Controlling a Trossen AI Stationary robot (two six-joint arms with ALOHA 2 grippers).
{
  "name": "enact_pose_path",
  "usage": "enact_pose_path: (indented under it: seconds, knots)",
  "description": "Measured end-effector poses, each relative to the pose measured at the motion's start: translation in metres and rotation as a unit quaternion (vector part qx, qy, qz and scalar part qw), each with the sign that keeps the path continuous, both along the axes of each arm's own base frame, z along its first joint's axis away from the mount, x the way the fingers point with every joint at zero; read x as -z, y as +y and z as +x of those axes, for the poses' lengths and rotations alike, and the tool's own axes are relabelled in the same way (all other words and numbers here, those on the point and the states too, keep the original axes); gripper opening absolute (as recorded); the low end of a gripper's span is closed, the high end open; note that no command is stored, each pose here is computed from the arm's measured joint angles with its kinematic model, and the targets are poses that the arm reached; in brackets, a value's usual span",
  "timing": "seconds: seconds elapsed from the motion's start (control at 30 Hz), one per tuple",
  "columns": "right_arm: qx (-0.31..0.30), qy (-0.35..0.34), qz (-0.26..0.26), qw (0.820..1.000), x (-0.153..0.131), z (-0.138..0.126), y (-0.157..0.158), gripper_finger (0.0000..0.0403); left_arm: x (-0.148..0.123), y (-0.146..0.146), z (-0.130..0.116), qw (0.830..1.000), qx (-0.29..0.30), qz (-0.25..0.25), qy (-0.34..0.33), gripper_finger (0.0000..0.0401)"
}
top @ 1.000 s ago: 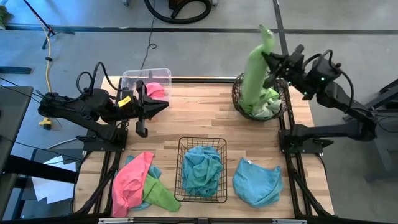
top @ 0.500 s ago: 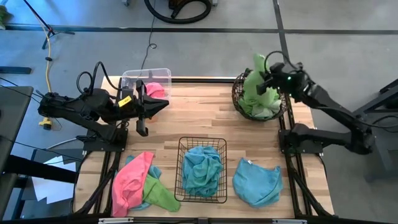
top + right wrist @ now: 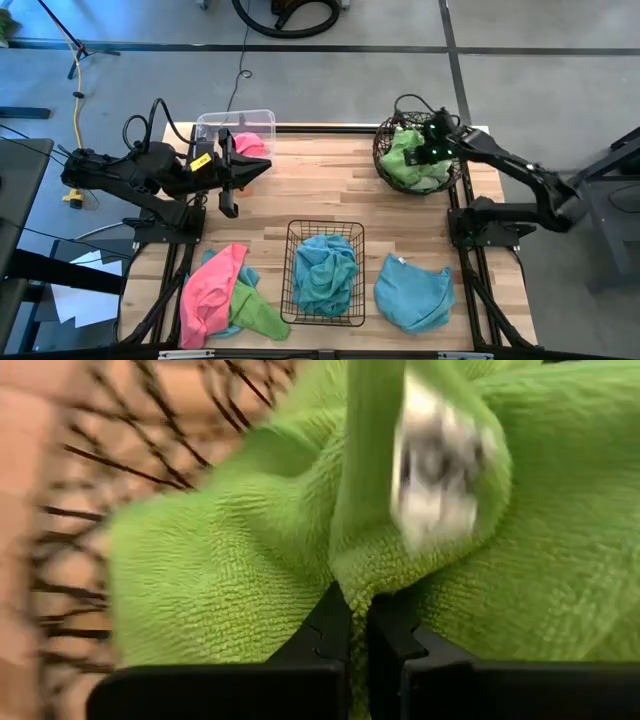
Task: Sort microfiber towel by color & place in baskets
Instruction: Put the right green towel into the top right basket
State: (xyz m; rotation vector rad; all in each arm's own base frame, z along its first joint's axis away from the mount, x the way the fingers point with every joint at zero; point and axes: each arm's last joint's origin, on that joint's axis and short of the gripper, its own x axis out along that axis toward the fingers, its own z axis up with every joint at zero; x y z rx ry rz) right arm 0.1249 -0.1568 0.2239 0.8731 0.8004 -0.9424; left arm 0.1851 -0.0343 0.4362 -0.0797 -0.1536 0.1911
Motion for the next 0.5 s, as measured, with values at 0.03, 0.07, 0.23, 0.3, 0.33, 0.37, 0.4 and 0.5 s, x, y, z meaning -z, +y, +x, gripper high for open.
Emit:
enact_pose_path:
  seconds: [0.03, 0.07, 0.23, 0.3, 0.33, 0.37, 0.4, 0.5]
  knots:
    - [-0.003, 0.015, 0.015, 1.000, 0.004, 0.002, -0.004, 0.0000, 0.000, 0.000, 0.000, 1.000, 0.000, 0.000, 0.000, 0.0000]
    - [-0.005, 0.030, 0.029, 0.999, 0.010, 0.005, -0.009, 0.0000, 0.000, 0.000, 0.000, 1.000, 0.000, 0.000, 0.000, 0.0000]
    - [-0.005, 0.084, 0.091, 0.992, 0.043, 0.011, -0.027, 0.0000, 0.000, 0.000, 0.000, 1.000, 0.000, 0.000, 0.000, 0.0000]
    - [-0.004, 0.094, 0.108, 0.990, 0.053, 0.014, -0.032, 0.0000, 0.000, 0.000, 0.000, 1.000, 0.000, 0.000, 0.000, 0.0000]
    - [-0.004, 0.097, 0.115, 0.989, 0.057, 0.015, -0.034, 0.0000, 0.000, 0.000, 0.000, 1.000, 0.000, 0.000, 0.000, 0.0000]
    - [-0.007, 0.101, 0.119, 0.988, 0.060, 0.015, -0.035, 0.0000, 0.000, 0.000, 0.000, 1.000, 0.000, 0.000, 0.000, 0.0000]
    - [-0.014, 0.104, 0.120, 0.987, 0.063, 0.016, -0.035, 0.0000, 0.000, 0.000, 0.000, 1.000, 0.000, 0.000, 0.000, 0.0000]
    - [-0.016, 0.104, 0.117, 0.988, 0.064, 0.017, -0.037, 0.0004, 0.000, 0.000, 0.000, 1.000, 0.000, 0.000, 0.000, 0.0000]
